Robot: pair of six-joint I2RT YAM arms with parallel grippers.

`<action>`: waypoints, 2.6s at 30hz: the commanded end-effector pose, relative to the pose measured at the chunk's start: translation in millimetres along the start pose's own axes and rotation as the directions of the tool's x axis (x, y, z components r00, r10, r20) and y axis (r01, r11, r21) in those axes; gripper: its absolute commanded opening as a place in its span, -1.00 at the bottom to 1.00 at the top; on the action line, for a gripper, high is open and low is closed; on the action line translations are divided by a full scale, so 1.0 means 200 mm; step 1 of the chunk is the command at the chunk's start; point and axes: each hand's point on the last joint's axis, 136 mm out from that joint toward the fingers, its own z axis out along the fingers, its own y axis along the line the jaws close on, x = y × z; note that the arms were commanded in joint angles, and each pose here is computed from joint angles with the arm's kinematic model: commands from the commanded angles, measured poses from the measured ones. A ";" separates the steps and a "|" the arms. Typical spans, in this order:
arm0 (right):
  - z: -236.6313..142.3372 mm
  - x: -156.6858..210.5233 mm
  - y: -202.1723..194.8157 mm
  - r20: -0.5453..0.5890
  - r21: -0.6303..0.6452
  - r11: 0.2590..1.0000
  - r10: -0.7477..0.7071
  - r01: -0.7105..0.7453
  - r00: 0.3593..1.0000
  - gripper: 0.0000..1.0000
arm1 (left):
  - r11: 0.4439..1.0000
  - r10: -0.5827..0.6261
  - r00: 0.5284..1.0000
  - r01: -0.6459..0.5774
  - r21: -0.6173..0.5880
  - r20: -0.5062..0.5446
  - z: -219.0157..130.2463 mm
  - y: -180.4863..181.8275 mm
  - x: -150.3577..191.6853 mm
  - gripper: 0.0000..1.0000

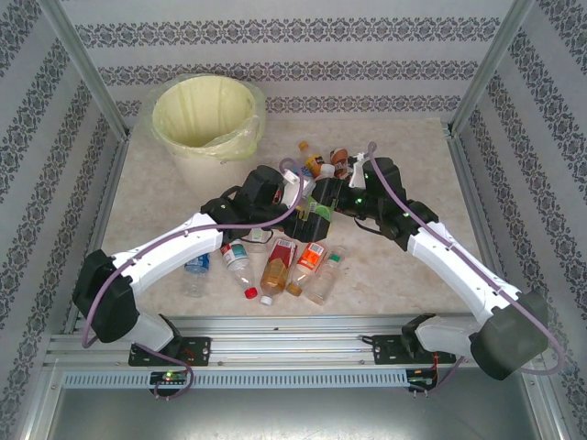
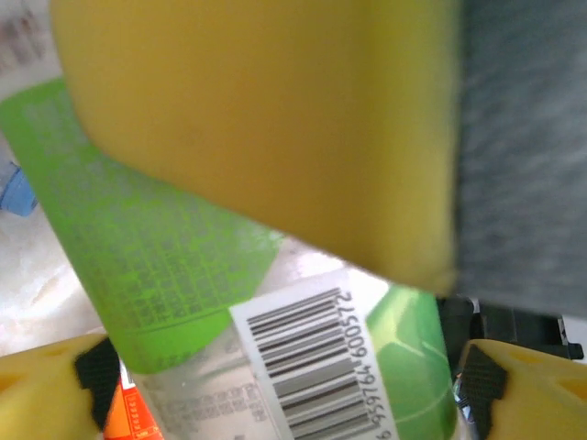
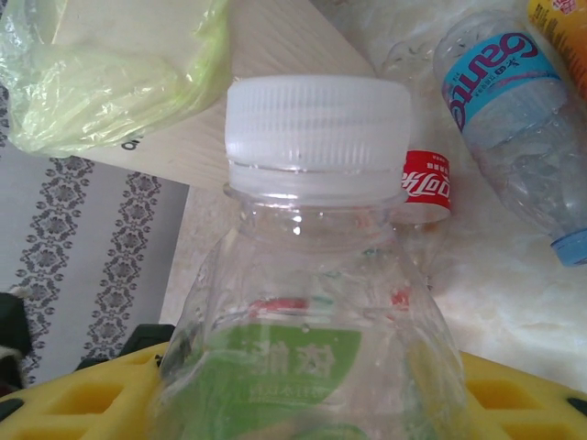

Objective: Put the plastic bottles in the bin

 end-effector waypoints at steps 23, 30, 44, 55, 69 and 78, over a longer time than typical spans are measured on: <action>-0.10 0.03 0.06 0.000 -0.051 0.998 0.020 -0.020 1.000 0.70 | 0.999 0.046 0.998 -0.047 0.015 0.050 -0.07 -0.02 -0.10 -0.07; -0.28 0.08 0.06 0.000 -0.144 0.989 0.034 -0.034 0.999 0.88 | 0.998 0.052 0.996 -0.053 0.015 0.071 -0.10 -0.02 -0.13 -0.06; -0.58 0.21 0.17 0.039 -0.211 0.954 -0.210 0.213 0.977 0.96 | 0.989 0.130 0.989 -0.124 -0.078 0.074 -0.17 0.02 -0.16 0.00; -0.71 0.15 0.18 0.109 -0.101 0.950 -0.283 0.294 0.953 0.96 | 0.848 0.326 0.945 -0.279 -0.451 0.027 -0.50 0.14 -0.38 0.02; -0.71 0.13 0.16 0.130 -0.064 0.950 -0.295 0.304 0.947 0.96 | 0.653 0.285 0.958 -0.170 -0.738 0.032 -0.93 0.49 -0.72 0.02; -0.69 0.15 0.09 0.126 -0.026 0.964 -0.258 0.263 0.958 0.96 | 0.603 0.129 0.983 0.027 -0.797 0.132 -1.13 0.84 -0.84 0.06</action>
